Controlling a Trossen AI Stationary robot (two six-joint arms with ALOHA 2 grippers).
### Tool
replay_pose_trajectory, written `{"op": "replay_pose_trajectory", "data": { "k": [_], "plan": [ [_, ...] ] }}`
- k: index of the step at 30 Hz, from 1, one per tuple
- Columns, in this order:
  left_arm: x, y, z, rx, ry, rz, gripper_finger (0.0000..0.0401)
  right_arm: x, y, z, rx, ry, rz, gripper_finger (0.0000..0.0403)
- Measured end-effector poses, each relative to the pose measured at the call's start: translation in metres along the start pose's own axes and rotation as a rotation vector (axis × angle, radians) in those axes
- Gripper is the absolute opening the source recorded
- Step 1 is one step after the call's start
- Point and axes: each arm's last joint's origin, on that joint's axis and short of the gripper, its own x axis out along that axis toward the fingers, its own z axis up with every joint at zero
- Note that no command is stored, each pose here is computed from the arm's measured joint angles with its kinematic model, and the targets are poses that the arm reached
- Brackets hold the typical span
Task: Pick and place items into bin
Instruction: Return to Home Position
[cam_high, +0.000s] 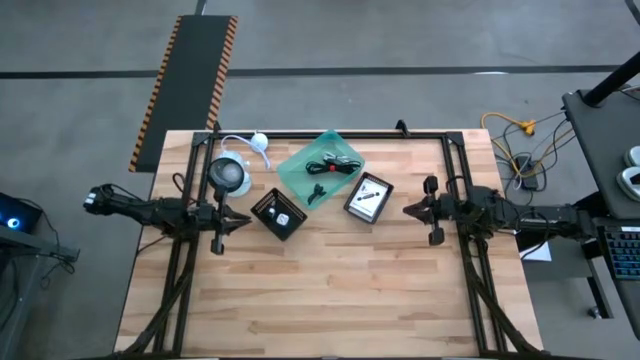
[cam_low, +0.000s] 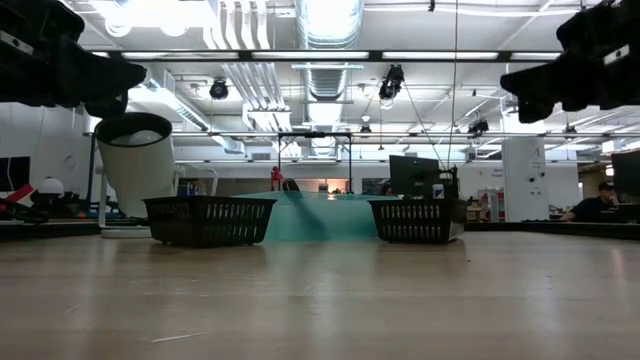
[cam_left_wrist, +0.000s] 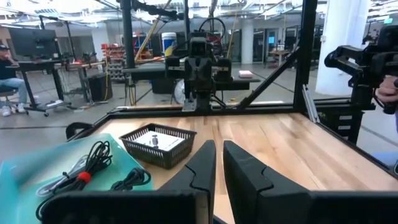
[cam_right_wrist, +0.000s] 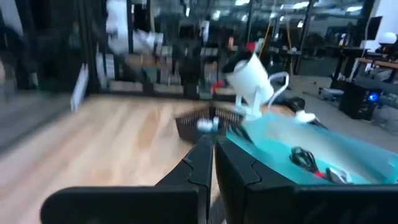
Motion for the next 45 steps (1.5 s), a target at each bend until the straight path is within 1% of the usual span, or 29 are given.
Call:
{"op": "replay_pose_trajectory", "data": {
  "k": [2, 4, 6, 9, 15, 45],
  "plan": [
    [0.0, 0.0, -0.0002, 0.005, 0.001, 0.001, 0.0015, 0.0004, -0.0001, 0.0, 0.041, -0.041, -0.001, 0.0008],
    [0.0001, 0.0, -0.0002, 0.006, 0.001, 0.001, 0.0015, 0.0007, -0.0006, -0.0017, 0.062, -0.036, -0.018, 0.0008],
    [0.0002, 0.0, -0.0005, 0.007, 0.004, 0.002, 0.0015, 0.0007, -0.0017, -0.0028, 0.038, -0.025, -0.058, 0.0008],
    [0.0002, 0.0, -0.0007, 0.006, 0.005, 0.002, 0.0015, 0.0007, -0.0023, -0.005, 0.026, -0.001, -0.081, 0.0008],
    [0.0012, -0.0003, -0.0023, 0.035, 0.023, 0.002, 0.0015, 0.0007, -0.0023, -0.0047, 0.017, -0.004, -0.081, 0.0008],
    [0.0018, -0.0004, 0.0001, 0.024, -0.003, 0.005, 0.0015, 0.0007, -0.0023, -0.0047, 0.025, -0.005, -0.082, 0.0009]
  ]
}}
